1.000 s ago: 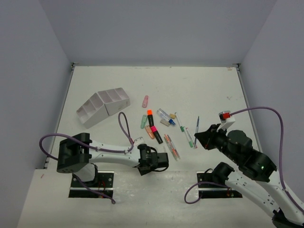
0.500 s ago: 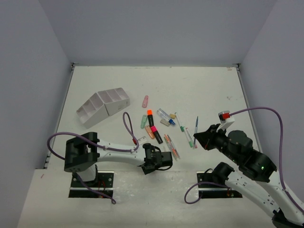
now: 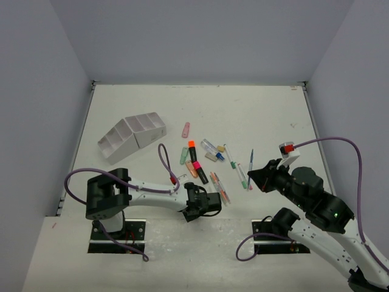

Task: Sort the stationery into containers
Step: Close the pen cap on the pen.

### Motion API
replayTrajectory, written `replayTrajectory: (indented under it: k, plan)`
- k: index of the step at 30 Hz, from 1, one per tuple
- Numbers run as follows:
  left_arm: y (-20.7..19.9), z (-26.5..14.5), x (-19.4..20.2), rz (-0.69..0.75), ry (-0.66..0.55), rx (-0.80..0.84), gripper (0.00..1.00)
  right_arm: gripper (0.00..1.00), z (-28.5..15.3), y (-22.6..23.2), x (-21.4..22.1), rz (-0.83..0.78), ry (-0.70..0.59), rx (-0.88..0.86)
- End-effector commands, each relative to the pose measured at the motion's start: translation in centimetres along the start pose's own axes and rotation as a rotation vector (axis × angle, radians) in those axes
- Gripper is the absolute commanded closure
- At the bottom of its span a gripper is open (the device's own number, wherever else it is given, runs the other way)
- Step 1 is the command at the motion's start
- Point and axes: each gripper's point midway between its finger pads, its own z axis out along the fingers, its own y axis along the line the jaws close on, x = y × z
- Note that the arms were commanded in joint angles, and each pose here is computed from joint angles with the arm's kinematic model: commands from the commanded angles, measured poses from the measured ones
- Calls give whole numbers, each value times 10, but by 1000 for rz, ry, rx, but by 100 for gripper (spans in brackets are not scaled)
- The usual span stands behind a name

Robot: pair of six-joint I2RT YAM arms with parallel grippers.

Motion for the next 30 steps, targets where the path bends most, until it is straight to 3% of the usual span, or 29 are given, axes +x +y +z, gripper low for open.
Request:
replayTrajectory:
  k: [1, 16, 17, 18, 20, 24, 30]
  plan:
    - [-12, 7, -6, -211, -15, 10, 66, 100, 2, 3, -3, -15, -12, -17]
    - [8, 30, -6, -166, 12, -50, 84, 100, 3, 2, -3, -14, -8, -5]
    - [11, 33, -5, -160, 15, -57, 89, 100, 3, 2, -3, -13, -9, -4]
    - [13, 34, -5, -151, 16, -61, 100, 100, 3, 2, -3, -13, -9, -4]
    - [14, 33, -12, -129, -8, -52, 100, 100, 4, 1, -3, -13, -10, -1]
    - [0, 4, -42, -45, -110, 61, 100, 100, 3, 2, -4, -16, -14, -7]
    - [-58, -116, -148, 103, -529, 479, 100, 100, 1, 39, 6, -49, 24, -237]
